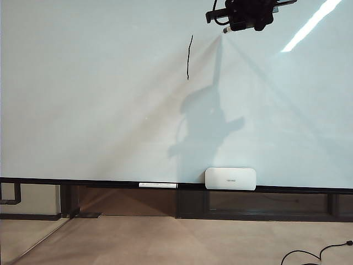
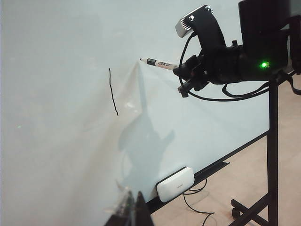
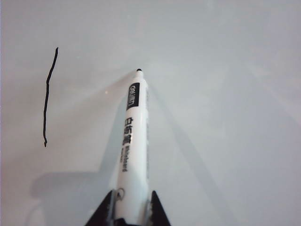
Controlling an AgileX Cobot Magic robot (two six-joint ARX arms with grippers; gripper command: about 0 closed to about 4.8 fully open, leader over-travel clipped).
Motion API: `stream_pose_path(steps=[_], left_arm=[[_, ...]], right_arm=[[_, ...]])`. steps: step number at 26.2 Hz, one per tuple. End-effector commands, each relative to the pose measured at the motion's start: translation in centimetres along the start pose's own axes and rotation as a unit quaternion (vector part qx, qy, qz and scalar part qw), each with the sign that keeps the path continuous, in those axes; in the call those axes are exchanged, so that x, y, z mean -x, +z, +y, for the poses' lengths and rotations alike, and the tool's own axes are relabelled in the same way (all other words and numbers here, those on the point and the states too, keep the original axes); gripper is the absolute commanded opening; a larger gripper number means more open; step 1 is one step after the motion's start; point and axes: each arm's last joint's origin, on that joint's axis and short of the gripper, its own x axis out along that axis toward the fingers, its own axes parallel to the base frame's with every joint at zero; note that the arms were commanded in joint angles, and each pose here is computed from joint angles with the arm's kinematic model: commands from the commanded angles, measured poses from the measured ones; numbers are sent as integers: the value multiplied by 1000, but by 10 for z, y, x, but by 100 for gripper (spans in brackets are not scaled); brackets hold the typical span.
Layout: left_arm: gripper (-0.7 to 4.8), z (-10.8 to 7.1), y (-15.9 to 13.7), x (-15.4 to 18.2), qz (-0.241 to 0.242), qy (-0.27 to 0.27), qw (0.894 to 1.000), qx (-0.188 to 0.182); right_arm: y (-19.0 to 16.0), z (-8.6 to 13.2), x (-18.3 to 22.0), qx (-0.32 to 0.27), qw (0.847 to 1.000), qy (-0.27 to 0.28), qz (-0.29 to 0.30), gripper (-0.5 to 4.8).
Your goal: Reach to the right to find the marker pen, pick it up, and write the number 15 on the whiteboard.
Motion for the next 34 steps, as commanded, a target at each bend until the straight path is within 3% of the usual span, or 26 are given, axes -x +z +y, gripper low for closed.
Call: stream_pose_path(steps=[1, 11, 34], left_arm=[[-6, 0, 2, 0, -10, -1, 1000, -3], [-6, 0, 3, 0, -11, 0, 1000, -5], [-6, 1, 5, 0, -22, 4, 1000, -16]], right_arm=[[5, -1, 1, -5, 1000, -3, -14, -2], [3, -9, -2, -4, 1000, -15, -11, -2], [-8, -3, -10, -2, 1000, -7, -3, -1]])
